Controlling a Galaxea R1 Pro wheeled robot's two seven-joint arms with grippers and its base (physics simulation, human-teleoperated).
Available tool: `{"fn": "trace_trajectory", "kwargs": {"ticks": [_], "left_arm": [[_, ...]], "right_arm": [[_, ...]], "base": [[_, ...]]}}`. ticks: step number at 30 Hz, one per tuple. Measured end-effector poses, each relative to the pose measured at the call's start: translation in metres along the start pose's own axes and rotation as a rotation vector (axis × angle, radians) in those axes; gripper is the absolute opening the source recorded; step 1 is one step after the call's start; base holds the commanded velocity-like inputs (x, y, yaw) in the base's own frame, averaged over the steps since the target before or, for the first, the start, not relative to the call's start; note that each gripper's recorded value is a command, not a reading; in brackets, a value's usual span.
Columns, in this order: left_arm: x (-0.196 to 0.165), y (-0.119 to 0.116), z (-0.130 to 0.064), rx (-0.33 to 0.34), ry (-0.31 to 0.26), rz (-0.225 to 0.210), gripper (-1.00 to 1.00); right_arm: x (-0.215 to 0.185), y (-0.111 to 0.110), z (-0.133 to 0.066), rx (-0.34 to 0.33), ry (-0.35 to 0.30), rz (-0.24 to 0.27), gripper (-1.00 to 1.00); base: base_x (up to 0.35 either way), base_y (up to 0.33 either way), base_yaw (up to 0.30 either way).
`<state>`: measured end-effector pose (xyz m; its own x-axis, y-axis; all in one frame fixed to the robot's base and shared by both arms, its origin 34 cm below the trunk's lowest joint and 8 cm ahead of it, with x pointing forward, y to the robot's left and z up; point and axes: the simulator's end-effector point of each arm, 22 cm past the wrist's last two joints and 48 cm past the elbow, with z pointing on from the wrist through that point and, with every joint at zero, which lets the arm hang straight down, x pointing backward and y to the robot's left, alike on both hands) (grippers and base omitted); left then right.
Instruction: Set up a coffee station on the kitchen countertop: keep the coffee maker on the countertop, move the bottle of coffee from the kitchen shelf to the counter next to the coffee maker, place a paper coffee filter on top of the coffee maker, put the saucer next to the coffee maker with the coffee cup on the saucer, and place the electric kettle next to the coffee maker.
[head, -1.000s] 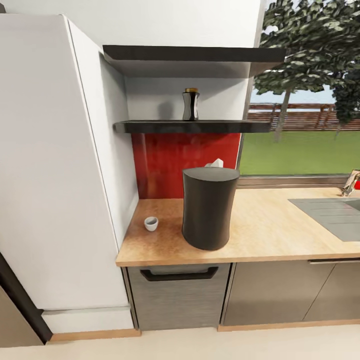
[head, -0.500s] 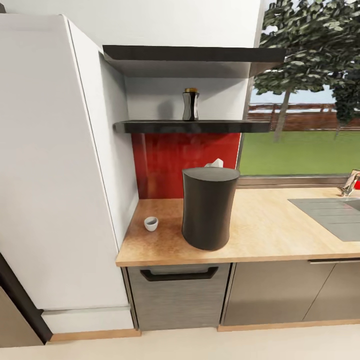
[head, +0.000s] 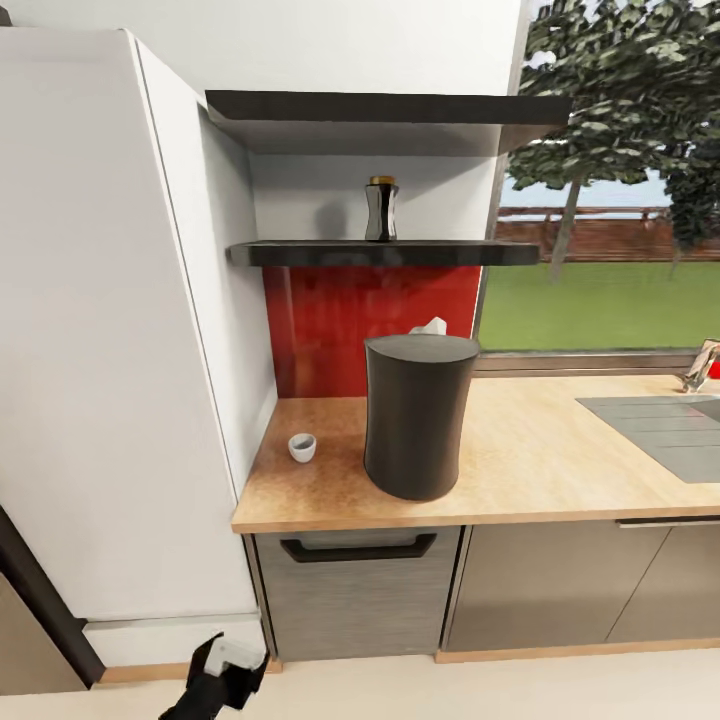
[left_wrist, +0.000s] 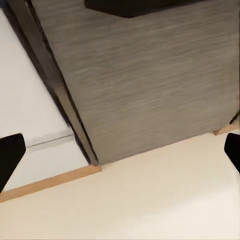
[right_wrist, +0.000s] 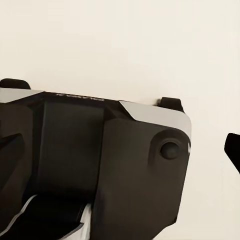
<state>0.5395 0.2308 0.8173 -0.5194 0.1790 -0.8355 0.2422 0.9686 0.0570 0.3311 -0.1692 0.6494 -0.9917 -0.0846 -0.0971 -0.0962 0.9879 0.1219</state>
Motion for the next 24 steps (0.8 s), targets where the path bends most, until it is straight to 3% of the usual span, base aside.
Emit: {"fn": "trace_trajectory", "kwargs": {"ticks": [5,8,11,12,15,17,24], "left_arm": [[-0.065,-0.043,0.003,0.106,-0.073,0.1,1.0],[-0.11,-0.071,-0.007,0.203,-0.125,0.128,1.0],[-0.134,-0.09,-0.018,0.299,-0.132,0.136,1.0],[-0.159,-0.099,-0.026,0.353,-0.162,0.145,1.0],[-0.178,-0.1,-0.033,0.361,-0.175,0.149,1.0],[-0.202,-0.099,-0.042,0.351,-0.214,0.157,1.0],[-0.222,-0.098,-0.047,0.346,-0.255,0.165,1.0]], "right_arm": [[0.0,0.002,0.0,-0.004,0.0,0.009,1.0],[0.0,-0.001,0.0,-0.001,0.0,0.009,1.0],[0.0,-0.001,0.0,0.0,0.0,0.01,1.0],[0.0,-0.001,0.0,0.0,0.0,0.009,1.0],[0.0,0.0,0.0,-0.002,0.0,0.009,1.0],[0.0,0.001,0.0,-0.004,0.0,0.011,1.0],[-0.001,0.002,0.0,-0.004,-0.002,0.011,1.0]], "base": [[0.0,0.0,-0.042],[0.0,0.0,-0.069],[0.0,0.0,-0.007],[0.0,0.0,0.0],[-0.066,0.0,0.0],[-0.277,0.0,0.0],[-0.248,0.0,0.0]]}}
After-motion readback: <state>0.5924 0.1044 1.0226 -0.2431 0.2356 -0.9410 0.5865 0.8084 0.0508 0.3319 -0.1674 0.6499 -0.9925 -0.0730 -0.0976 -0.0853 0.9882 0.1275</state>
